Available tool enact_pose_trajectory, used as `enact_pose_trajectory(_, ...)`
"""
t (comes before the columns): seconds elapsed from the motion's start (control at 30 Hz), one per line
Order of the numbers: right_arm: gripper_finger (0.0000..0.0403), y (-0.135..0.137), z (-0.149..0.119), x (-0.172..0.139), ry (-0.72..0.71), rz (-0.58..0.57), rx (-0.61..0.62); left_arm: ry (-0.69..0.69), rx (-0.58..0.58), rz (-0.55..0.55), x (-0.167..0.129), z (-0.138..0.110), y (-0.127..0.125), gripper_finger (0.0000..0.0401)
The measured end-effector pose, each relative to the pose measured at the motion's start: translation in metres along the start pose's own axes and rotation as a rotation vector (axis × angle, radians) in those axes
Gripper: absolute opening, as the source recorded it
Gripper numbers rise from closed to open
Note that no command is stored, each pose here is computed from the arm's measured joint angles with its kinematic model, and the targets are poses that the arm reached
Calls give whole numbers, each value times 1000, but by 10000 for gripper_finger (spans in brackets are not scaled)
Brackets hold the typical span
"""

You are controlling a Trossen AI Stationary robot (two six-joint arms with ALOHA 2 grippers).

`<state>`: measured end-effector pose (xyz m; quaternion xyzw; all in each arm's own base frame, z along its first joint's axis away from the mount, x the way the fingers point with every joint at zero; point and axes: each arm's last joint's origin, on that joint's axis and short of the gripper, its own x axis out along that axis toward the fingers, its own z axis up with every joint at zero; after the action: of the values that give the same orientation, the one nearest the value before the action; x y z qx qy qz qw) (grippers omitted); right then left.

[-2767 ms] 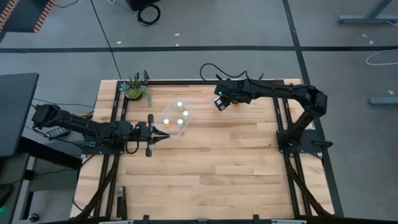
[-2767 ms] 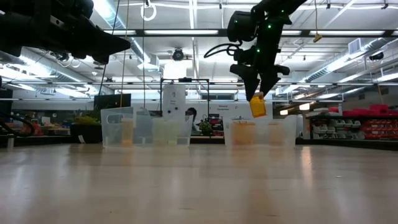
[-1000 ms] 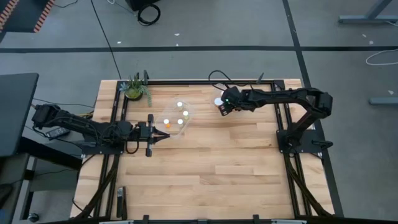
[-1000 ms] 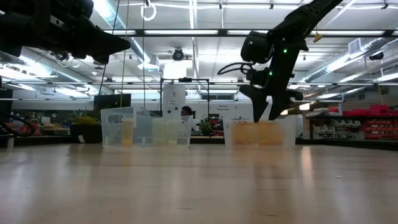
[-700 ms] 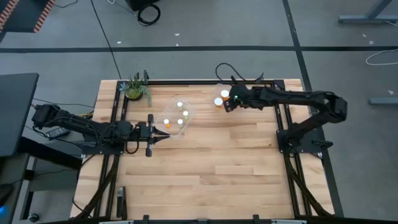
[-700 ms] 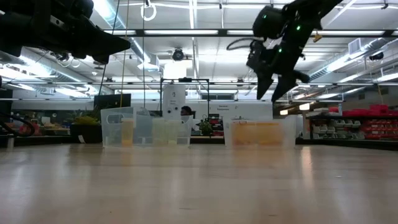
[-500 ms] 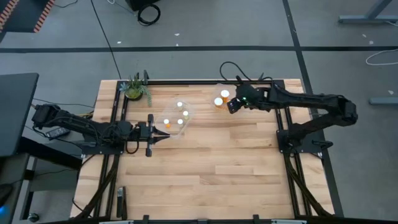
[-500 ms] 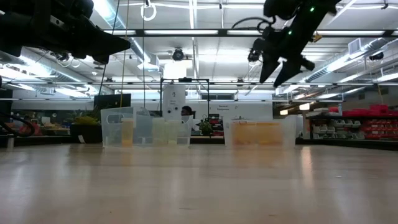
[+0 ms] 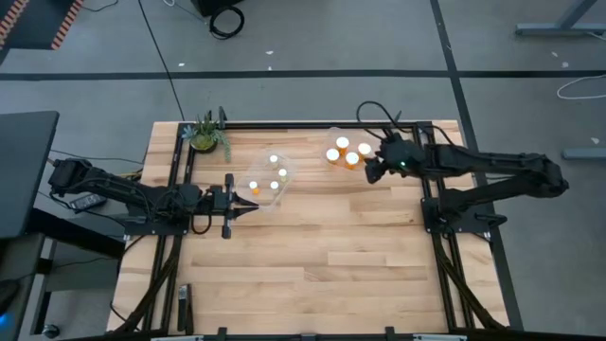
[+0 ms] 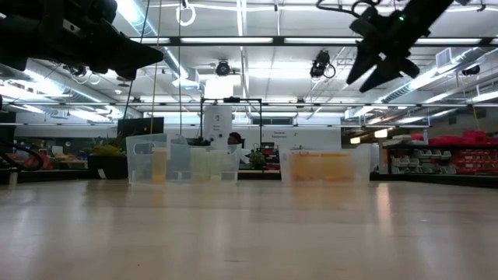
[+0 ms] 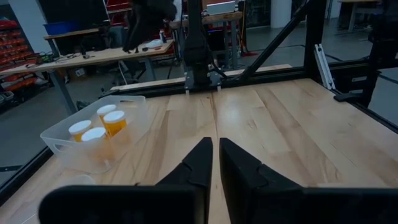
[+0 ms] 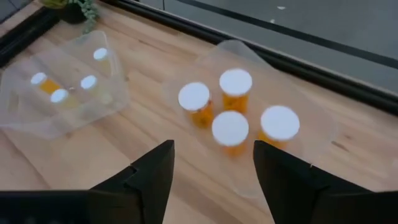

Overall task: Pick and place medicine bottles into bin by pill shape (circle, oval)
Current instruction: Return to Home Position

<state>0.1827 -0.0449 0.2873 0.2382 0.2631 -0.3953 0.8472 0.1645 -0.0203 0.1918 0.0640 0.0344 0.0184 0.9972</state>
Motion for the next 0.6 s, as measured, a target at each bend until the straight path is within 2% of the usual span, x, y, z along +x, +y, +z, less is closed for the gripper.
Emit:
enact_pose_trajectory(0.17, 216, -17, -31, 2, -40, 70, 1, 0, 0, 0, 0, 0, 0, 40)
enact_pose_trajectory(0.43, 189, -21, -70, 9, -219, 485, -105, 0, 0, 0, 0, 0, 0, 28)
enact_pose_trajectory(0.6, 158, -29, -88, 12, -326, 586, -134, 0, 0, 0, 0, 0, 0, 31)
